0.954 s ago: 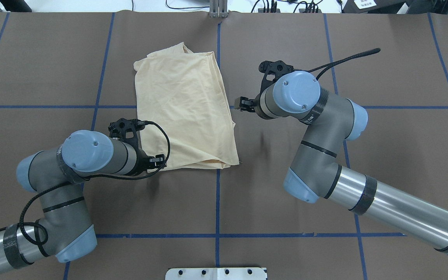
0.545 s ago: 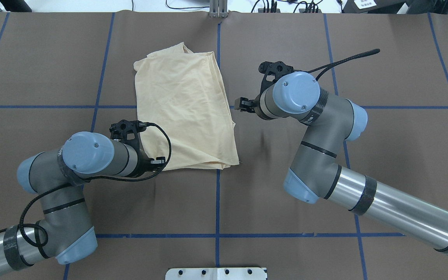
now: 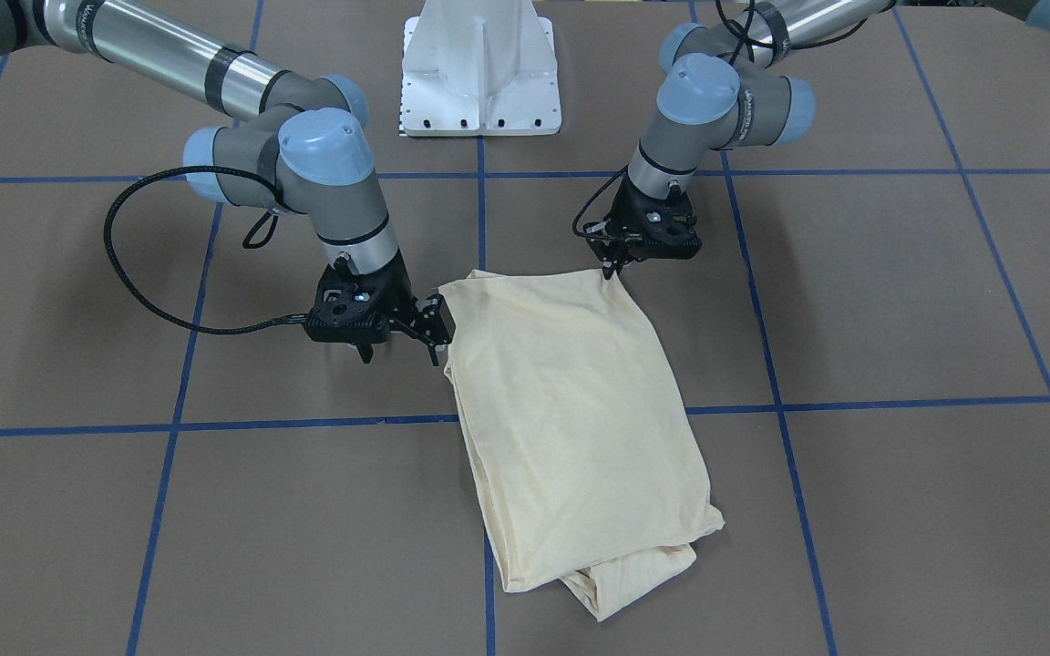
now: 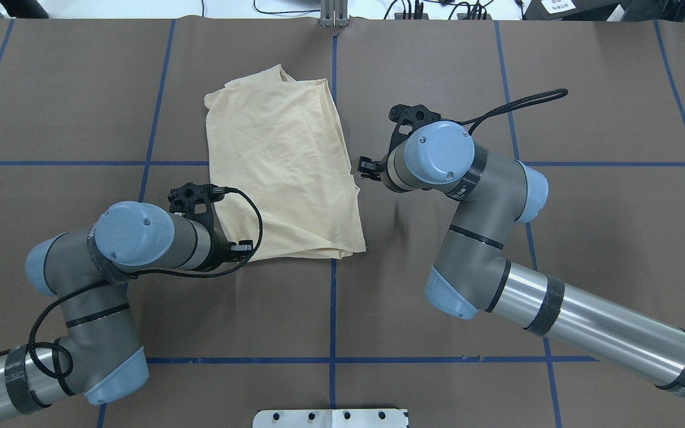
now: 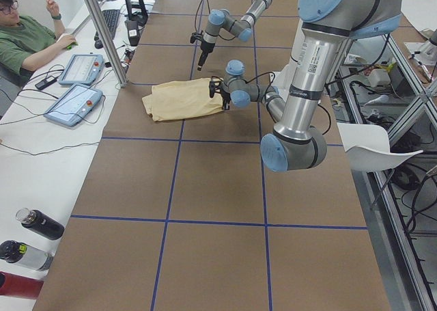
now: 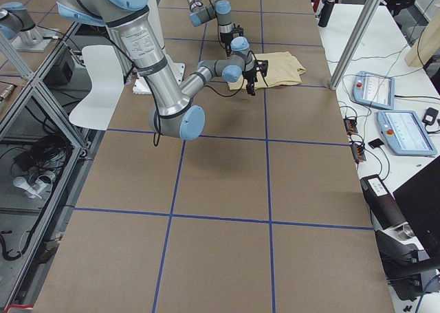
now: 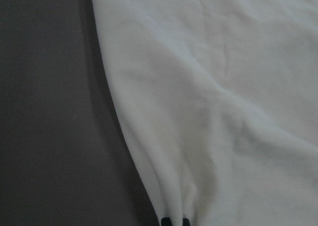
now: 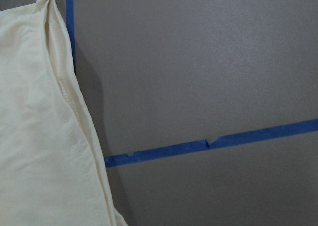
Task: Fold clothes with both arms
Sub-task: 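Grasp the near corners of the folded shirt with both grippers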
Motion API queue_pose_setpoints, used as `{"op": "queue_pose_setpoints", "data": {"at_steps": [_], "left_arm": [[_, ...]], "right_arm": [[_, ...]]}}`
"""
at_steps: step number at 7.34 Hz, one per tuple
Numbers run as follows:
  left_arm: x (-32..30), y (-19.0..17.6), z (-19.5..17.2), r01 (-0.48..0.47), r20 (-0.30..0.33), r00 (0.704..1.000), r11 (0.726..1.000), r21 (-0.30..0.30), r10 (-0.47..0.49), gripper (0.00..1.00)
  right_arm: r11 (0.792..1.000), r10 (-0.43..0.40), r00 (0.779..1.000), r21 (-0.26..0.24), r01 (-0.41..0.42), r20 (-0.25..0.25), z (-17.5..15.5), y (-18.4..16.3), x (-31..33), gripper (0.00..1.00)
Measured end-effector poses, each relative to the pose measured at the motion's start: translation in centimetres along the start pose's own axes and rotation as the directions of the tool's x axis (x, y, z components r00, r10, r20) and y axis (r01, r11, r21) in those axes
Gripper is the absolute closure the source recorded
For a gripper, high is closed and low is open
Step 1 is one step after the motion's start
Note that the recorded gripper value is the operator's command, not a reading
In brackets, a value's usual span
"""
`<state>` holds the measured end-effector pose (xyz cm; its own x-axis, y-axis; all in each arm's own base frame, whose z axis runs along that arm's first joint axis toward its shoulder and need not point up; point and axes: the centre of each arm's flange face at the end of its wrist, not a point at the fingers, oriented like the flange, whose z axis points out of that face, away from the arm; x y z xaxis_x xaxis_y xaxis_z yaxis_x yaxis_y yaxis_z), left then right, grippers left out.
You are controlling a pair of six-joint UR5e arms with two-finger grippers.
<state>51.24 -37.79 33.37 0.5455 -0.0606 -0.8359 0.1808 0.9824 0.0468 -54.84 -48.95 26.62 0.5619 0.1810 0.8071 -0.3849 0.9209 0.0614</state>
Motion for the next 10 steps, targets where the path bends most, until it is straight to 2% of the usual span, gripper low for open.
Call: {"op": "queue_pose_setpoints", "data": {"at_steps": [2, 5, 7, 10], "left_arm": [[0.0, 0.0, -0.1, 0.0, -0.001, 1.0, 1.0, 0.0, 0.0, 1.0], [0.1, 0.0, -0.1, -0.001, -0.004, 1.0, 1.0, 0.0, 0.001, 1.0], [0.1, 0.0, -0.1, -0.001, -0.005, 1.0, 1.0, 0.0, 0.001, 1.0], [0.0, 0.1, -0.2, -0.001, -0.006, 1.0, 1.0, 0.0, 0.001, 1.0]], "right_arm": [[0.999, 0.037, 0.999, 0.02, -0.037, -0.014, 1.5, 0.9, -2.6, 0.27], [1.0, 0.022, 0.999, 0.022, -0.021, -0.031, 3.0, 3.4, -4.3, 0.37], [1.0, 0.013, 0.999, 0.02, -0.013, -0.032, 3.2, 4.3, -4.5, 0.5], [1.0, 0.012, 0.999, 0.02, -0.011, -0.031, 3.2, 4.5, -4.7, 0.57]]}}
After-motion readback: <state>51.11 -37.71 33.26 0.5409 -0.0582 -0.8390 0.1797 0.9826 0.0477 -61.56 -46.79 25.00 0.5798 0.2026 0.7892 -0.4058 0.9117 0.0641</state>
